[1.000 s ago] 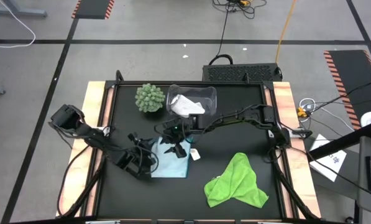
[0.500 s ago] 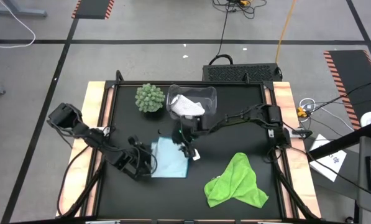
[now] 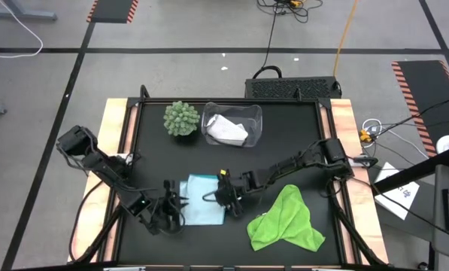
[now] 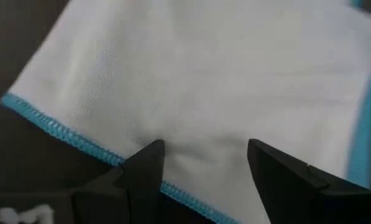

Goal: Fold microfiber towels
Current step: Fold the blue towel

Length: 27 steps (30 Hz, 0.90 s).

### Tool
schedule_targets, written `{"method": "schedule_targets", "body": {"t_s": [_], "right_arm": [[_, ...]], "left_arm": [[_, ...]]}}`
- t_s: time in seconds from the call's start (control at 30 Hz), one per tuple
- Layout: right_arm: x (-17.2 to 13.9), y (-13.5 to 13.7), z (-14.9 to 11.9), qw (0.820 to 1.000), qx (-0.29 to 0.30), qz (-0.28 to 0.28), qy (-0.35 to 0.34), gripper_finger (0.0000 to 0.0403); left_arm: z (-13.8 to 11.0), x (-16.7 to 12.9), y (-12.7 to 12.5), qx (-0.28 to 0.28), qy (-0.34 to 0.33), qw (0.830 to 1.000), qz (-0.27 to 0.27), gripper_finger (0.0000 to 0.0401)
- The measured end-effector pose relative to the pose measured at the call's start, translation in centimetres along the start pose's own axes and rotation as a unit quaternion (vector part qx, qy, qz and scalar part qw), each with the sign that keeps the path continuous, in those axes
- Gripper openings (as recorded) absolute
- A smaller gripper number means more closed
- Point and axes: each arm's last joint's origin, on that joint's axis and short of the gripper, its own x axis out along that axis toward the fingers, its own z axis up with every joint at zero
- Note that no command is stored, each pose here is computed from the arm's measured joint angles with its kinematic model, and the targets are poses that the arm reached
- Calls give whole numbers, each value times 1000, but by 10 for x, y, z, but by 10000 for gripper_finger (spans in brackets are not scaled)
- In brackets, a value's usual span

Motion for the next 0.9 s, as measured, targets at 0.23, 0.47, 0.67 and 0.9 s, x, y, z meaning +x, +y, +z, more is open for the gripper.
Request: {"method": "schedule_targets", "body": {"t_s": [0.23,0.47,0.67,0.9], "right_arm": [[0,12,3,999,-4,-34,5,226],[2,1,-5,999,18,-40,1,226],[6,-8,-18,998,47,-40,-5,226],[8,-9,-19,997,49,0,-57,226]], "left_arm": [[6,-12,-23,-7,-40,994,-105,81],[14,-29,-40,-53,-51,985,-153,82],[15,-32,-44,-90,-15,972,-215,87],[15,-32,-45,-100,-4,968,-229,138]]}}
